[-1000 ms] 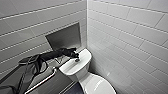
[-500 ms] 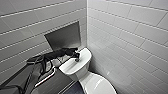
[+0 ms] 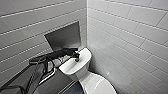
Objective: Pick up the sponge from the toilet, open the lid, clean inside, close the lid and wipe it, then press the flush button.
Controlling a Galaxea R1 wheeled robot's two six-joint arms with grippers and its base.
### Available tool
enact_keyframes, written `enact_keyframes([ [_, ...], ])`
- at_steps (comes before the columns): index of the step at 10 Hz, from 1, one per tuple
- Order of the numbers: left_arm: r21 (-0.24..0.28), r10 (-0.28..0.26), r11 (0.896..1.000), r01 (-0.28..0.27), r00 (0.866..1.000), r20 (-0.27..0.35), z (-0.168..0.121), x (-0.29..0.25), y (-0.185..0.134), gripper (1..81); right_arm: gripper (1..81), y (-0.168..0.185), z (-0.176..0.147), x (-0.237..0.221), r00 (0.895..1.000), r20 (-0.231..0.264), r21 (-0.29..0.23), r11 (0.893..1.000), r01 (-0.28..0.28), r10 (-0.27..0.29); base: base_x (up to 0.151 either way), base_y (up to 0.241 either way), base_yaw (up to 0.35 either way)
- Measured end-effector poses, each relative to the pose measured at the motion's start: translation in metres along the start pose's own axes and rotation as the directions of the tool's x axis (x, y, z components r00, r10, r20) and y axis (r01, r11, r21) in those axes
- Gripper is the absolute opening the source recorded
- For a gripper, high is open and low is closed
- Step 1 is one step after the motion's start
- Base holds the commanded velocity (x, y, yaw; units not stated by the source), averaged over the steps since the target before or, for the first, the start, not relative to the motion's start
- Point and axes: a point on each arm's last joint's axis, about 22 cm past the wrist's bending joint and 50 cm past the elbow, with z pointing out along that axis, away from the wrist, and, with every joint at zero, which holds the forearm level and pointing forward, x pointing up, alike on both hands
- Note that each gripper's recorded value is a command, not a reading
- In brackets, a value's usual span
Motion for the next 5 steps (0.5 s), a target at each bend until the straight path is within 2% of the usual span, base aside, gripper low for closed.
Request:
enact_keyframes([
  [5, 0.023, -0.006, 1.000, 0.006, 1.000, 0.018, 0.010, -0.021, -0.014, 1.0, 1.0, -0.001, 0.001, 0.000, 1.000, -0.001, 0.003, 1.000, 0.000, 0.000, 0.000, 0.000, 0.000],
])
